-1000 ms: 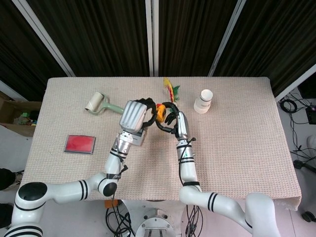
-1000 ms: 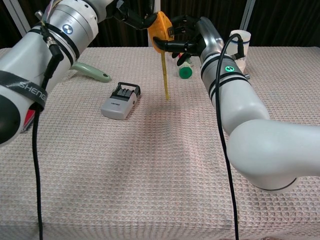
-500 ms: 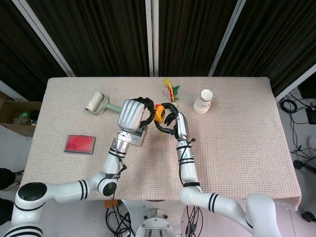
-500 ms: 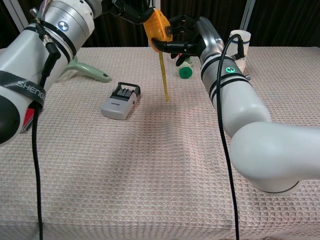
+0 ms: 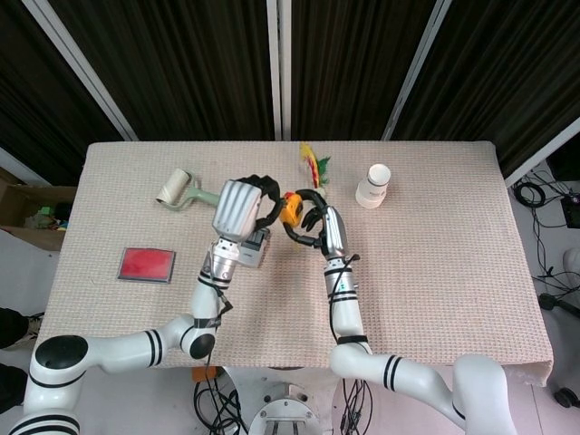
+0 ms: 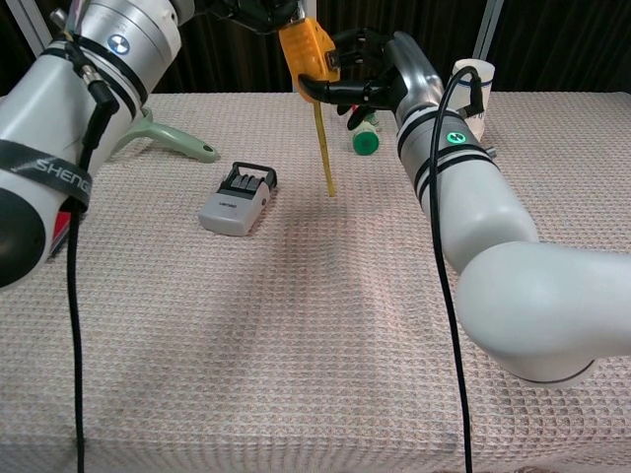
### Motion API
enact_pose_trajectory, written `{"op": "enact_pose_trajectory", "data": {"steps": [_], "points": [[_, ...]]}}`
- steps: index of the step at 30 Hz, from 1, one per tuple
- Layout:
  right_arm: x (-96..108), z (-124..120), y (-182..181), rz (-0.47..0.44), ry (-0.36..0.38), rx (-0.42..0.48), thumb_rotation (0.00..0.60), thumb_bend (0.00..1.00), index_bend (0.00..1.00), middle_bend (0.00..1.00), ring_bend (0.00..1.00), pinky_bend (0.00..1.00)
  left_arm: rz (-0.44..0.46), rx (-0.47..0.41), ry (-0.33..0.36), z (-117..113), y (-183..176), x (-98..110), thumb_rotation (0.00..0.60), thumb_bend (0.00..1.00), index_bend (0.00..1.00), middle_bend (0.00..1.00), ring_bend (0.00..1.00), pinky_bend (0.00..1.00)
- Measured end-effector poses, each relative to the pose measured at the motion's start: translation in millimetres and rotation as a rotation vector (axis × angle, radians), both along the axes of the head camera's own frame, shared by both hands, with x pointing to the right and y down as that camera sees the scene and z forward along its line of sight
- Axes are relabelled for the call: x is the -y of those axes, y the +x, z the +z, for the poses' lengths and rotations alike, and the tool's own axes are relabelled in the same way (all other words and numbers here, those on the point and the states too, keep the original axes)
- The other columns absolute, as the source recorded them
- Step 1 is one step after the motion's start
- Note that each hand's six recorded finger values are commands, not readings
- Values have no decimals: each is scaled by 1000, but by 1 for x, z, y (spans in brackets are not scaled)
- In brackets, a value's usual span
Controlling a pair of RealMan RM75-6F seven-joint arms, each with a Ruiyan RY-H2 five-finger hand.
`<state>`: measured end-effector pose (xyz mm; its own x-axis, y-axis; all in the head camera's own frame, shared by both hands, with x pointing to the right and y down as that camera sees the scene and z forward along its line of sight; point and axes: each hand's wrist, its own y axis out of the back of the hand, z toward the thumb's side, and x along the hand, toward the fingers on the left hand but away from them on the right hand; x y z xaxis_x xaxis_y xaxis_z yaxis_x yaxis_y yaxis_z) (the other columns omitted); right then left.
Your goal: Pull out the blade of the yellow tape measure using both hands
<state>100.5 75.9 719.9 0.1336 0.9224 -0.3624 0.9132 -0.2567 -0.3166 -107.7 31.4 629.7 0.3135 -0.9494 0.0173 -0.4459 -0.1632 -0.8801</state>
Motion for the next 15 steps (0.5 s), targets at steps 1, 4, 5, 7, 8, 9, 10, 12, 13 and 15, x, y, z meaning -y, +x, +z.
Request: {"op": "enact_pose_trajectory", "data": {"steps": [1,4,5,7,8,9,10,12,13,15], "points": [[0,0,0,-2,-1,-1,600,388,828,687,600,669,-5,-3,3,-1,-1,1,600,429,639,599,596,738],[0,0,-1,-4,1,-2,600,388,827,687,600,669,-19,-15,6,-2,-3,2,600,430,644,606,603,744],[0,0,-1,-5,3,-3,600,388,828,687,600,669,-22,-18,9,-3,-3,2,600,431,646,609,605,745],[0,0,-1,-7,4,-4,600,388,828,687,602,669,-26,-23,13,-3,-4,3,600,432,652,613,608,749],[-1,-1,-1,-8,5,-5,600,388,827,687,602,668,-28,-26,16,-4,-4,3,600,432,653,614,609,749],[-1,-1,-1,-9,5,-6,600,388,827,687,603,668,-29,-28,18,-4,-4,3,600,432,653,614,609,749],[-1,-1,-1,-9,5,-6,600,388,828,687,603,668,-30,-30,19,-5,-4,4,600,432,653,614,609,749],[-1,-1,-1,-10,7,-6,600,388,828,687,603,669,-32,-33,25,-5,-4,4,600,432,653,615,609,750],[-1,-1,-1,-11,8,-6,600,388,828,687,603,669,-32,-35,26,-6,-5,4,600,431,654,614,609,750],[-1,-2,-1,-12,9,-6,600,390,828,687,603,669,-36,-37,30,-6,-5,5,600,432,654,615,609,750]]}}
